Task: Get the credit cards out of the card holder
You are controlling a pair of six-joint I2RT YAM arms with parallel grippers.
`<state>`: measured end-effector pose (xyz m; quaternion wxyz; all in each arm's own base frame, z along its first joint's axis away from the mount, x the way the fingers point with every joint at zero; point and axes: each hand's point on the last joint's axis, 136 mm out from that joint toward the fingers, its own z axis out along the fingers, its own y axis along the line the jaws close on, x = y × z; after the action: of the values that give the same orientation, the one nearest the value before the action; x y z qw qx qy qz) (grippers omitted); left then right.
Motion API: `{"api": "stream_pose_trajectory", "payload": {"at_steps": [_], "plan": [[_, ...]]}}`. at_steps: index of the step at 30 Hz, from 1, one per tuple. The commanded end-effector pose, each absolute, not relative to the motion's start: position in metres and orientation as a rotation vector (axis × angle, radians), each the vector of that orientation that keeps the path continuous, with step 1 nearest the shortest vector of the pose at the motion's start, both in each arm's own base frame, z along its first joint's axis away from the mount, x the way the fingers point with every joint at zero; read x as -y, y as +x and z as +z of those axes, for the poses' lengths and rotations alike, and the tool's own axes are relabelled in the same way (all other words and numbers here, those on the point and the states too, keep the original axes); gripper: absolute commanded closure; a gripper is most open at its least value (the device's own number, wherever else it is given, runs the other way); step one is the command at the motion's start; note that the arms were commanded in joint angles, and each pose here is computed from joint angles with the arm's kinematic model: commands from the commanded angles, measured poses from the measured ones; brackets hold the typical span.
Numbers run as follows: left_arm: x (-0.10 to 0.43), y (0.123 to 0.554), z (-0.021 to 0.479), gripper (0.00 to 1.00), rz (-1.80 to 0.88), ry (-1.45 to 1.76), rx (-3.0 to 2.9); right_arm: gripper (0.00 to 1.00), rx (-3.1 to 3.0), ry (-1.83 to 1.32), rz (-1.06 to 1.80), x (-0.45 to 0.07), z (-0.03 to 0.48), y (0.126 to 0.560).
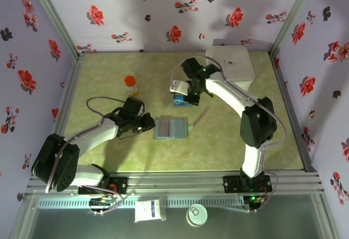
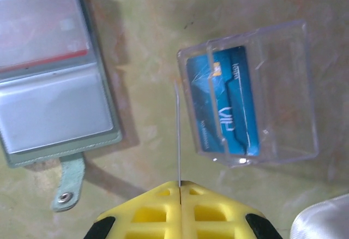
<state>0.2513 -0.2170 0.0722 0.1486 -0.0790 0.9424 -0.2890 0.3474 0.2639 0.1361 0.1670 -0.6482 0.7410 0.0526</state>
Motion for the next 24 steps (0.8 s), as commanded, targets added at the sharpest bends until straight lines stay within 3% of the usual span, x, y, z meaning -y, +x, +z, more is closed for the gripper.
{"api": "stream_pose_trajectory", "payload": {"at_steps": [1, 14, 24], "plan": [[0.208, 0.25, 0.07, 0.91, -0.795, -0.237, -2.714, 1.0, -2.071, -1.949, 0.208, -0.265, 0.136, 0.349], [0.2, 0.253, 0.068, 0.91, -0.761, -0.264, -2.732, 1.0, -2.068, -2.021, 0.266, -0.275, 0.116, 0.393], [0.196, 0.25, 0.062, 0.91, -0.751, -0.284, -2.747, 1.0, -2.095, -2.054, 0.288, -0.277, 0.099, 0.395]]}}
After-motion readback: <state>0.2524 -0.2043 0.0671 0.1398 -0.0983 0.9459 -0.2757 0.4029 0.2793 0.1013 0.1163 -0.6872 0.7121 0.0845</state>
